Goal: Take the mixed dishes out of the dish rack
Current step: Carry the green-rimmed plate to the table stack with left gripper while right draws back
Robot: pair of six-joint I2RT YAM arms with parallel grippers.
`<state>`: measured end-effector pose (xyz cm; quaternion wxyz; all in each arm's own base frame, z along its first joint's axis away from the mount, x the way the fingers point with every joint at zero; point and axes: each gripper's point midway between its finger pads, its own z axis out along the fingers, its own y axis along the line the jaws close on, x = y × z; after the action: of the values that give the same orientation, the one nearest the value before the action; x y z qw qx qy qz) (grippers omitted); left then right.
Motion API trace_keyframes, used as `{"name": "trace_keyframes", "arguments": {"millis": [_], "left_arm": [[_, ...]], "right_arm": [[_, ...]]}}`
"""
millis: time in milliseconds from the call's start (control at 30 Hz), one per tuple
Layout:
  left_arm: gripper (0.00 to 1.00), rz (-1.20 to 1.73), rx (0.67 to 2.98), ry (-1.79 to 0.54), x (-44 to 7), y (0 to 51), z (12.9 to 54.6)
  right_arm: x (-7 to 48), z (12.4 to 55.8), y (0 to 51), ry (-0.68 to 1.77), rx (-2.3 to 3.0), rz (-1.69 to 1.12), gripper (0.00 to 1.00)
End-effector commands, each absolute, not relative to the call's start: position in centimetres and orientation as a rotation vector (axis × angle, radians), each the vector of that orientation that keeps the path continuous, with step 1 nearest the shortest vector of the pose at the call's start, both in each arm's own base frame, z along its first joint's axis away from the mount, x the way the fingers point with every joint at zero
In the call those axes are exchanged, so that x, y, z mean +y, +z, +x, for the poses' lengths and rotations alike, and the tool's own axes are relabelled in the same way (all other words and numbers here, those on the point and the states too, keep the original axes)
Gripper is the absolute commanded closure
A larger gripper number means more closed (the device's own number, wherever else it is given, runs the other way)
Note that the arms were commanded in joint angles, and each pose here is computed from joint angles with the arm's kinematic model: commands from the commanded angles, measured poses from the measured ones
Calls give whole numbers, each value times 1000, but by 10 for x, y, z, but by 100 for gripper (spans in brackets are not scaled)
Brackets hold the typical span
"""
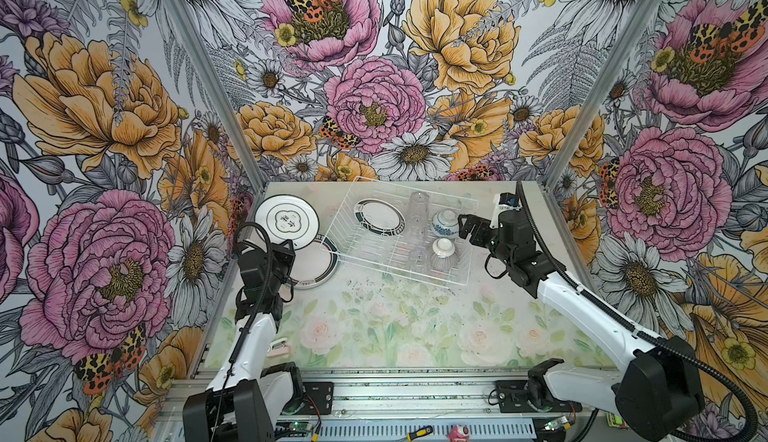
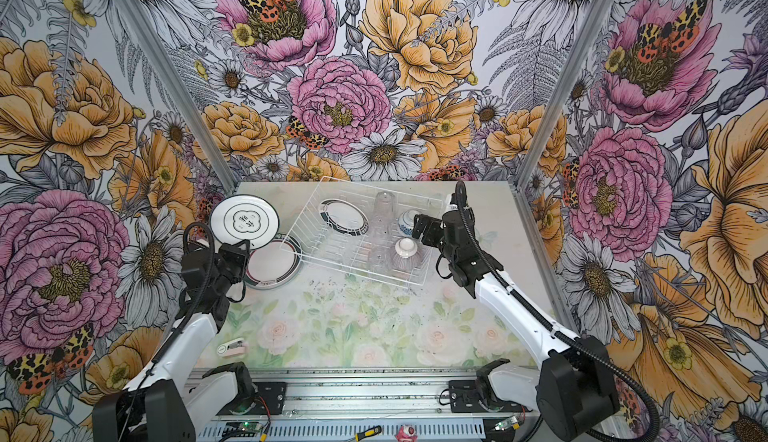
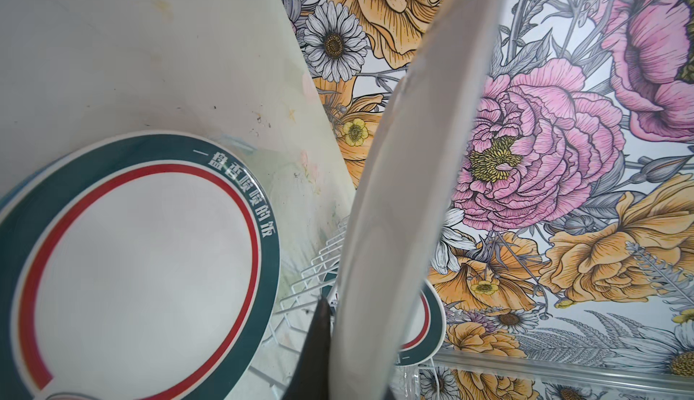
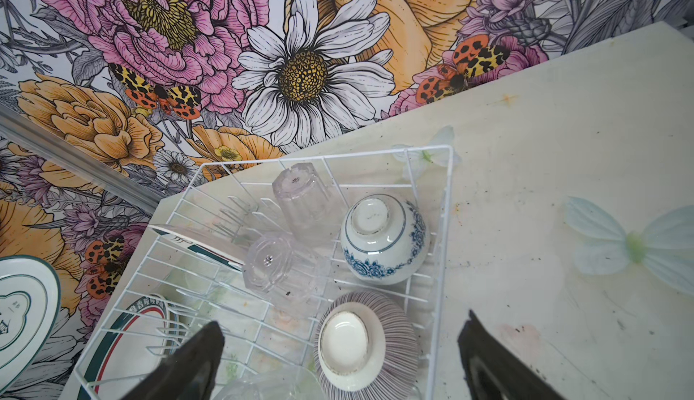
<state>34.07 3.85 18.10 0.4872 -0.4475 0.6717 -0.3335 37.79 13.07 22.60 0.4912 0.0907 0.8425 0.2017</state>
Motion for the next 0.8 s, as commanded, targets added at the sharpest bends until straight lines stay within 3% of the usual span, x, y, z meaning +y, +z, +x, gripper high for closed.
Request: {"name": "trace_keyframes", "arguments": {"millis": [0,767], "left_arm": [[100,-1118,1680,-703,46,166,327],[100,-1118,1865,-712,21,115,302]], "right_arm": [[129,373,228,502,2046,208,2],[120,362,226,519,2038,220,3]]}}
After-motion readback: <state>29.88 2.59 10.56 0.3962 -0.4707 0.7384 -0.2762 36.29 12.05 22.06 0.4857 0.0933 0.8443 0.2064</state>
